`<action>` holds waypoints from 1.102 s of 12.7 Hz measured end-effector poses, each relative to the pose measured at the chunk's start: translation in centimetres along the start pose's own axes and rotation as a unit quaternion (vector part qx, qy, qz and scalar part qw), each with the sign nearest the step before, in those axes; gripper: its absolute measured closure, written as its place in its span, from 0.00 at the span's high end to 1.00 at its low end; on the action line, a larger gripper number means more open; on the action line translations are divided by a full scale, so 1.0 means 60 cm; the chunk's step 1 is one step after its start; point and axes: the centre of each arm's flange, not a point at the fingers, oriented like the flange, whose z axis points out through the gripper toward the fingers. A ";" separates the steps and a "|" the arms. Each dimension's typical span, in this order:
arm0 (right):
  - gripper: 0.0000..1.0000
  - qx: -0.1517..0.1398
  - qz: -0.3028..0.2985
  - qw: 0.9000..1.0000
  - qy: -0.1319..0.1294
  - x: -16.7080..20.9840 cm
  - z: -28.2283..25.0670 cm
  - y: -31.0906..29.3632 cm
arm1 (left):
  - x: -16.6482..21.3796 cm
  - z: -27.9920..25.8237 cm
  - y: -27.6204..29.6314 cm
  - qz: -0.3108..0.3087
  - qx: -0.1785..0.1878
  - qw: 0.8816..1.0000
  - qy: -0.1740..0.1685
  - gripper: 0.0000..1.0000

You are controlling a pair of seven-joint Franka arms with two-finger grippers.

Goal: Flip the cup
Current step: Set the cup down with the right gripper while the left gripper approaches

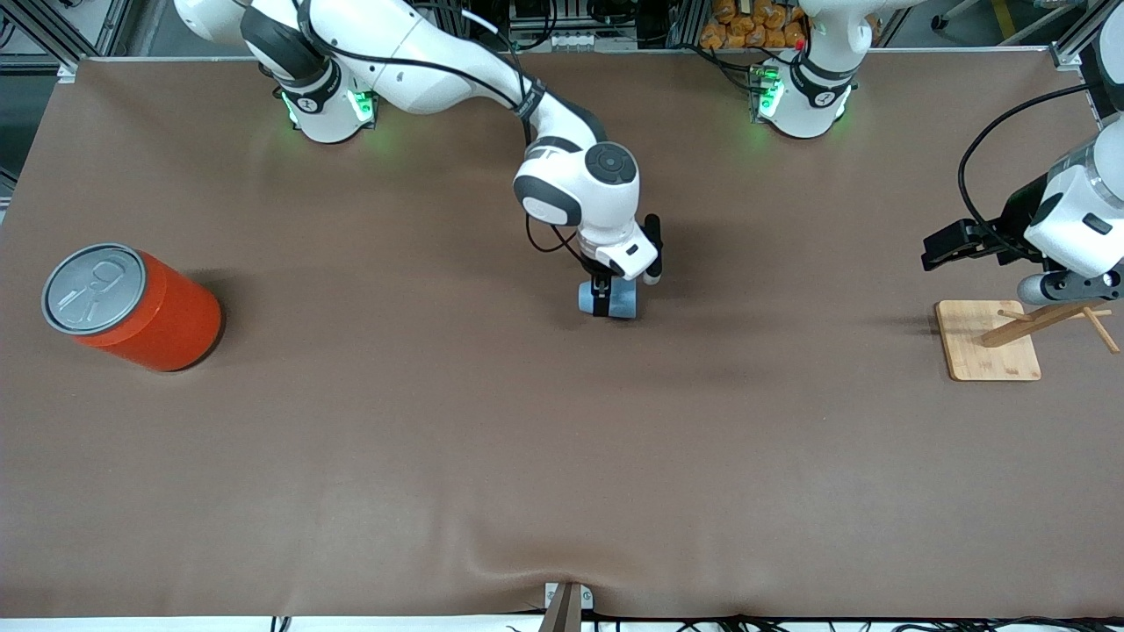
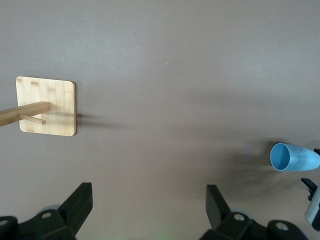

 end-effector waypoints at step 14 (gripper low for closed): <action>1.00 0.033 0.331 0.942 -0.037 -0.405 -0.367 0.325 | 0.032 0.176 0.060 -0.014 -0.133 0.988 -0.072 1.00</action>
